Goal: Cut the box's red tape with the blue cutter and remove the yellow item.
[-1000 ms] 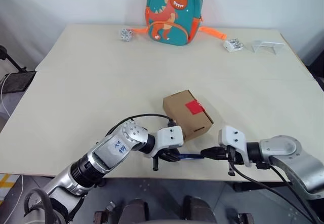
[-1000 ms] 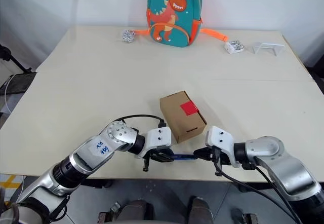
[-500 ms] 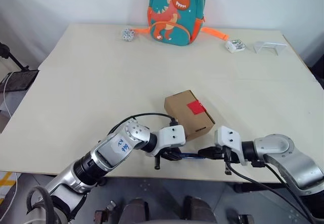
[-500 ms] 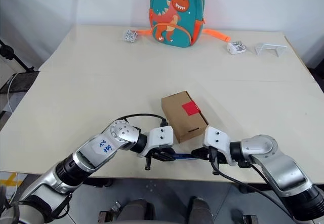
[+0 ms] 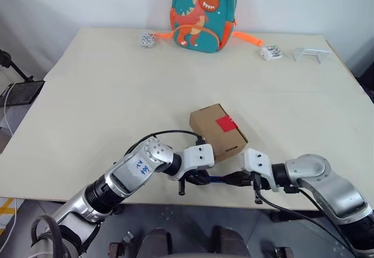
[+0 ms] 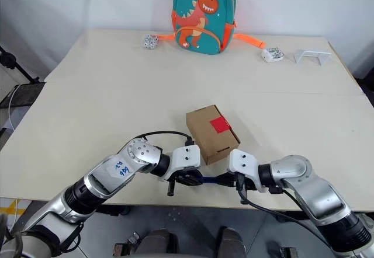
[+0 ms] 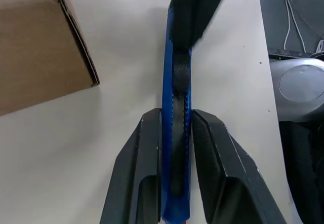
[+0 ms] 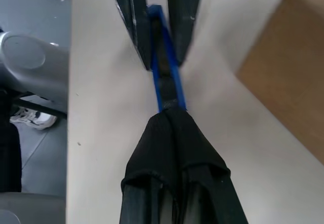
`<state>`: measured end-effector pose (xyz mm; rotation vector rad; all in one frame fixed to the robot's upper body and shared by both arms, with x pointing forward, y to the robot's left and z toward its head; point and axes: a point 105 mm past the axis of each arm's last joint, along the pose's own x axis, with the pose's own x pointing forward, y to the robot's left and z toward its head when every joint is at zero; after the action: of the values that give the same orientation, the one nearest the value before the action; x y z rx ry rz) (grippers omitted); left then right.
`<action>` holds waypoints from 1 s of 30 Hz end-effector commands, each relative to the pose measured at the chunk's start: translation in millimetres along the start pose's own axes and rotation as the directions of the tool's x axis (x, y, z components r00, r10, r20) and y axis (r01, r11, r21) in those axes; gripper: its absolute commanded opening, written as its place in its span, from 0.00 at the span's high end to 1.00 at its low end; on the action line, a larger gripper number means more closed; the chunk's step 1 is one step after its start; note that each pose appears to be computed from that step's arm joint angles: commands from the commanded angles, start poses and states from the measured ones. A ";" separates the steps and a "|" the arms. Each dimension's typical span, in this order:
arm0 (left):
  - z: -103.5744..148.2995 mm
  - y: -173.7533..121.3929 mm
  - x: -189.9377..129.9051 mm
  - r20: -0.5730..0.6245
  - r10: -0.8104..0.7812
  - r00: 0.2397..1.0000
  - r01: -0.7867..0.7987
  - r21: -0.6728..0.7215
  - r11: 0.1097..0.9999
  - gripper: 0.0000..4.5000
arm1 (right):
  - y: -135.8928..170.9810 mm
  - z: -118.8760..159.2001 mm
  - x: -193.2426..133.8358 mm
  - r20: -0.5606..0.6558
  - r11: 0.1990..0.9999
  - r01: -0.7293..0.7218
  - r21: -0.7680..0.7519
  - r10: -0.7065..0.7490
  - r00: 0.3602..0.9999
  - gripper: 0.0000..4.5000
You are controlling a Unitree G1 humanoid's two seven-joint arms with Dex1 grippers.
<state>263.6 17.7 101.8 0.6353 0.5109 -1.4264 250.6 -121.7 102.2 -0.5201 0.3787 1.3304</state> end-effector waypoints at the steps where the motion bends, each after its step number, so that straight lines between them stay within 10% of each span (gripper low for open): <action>1: -11.2 3.8 4.3 -0.050 0.029 0.998 -0.031 -0.028 0.999 0.80 | 2.0 7.1 7.5 0.022 1.000 -0.018 -0.011 0.018 1.000 1.00; 10: -12.7 3.7 2.3 -0.050 0.031 0.998 -0.032 -0.023 0.999 0.80 | 5.5 14.0 13.4 0.055 1.000 -0.030 0.002 0.030 0.998 1.00; 20: 7.9 -0.6 -42.1 0.211 -0.014 0.977 -0.046 0.278 0.959 0.80 | 20.9 52.9 -64.7 0.261 0.965 -0.108 0.239 0.043 0.964 1.00; 30: 50.5 8.6 -64.6 0.341 0.024 0.940 -0.207 0.515 0.832 0.80 | 16.6 97.3 -95.8 0.217 0.827 -0.063 0.559 -0.073 0.973 0.36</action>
<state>263.0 34.1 173.1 0.8127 -0.1571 -1.5435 213.5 -147.9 226.7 0.0978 0.5267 1.2007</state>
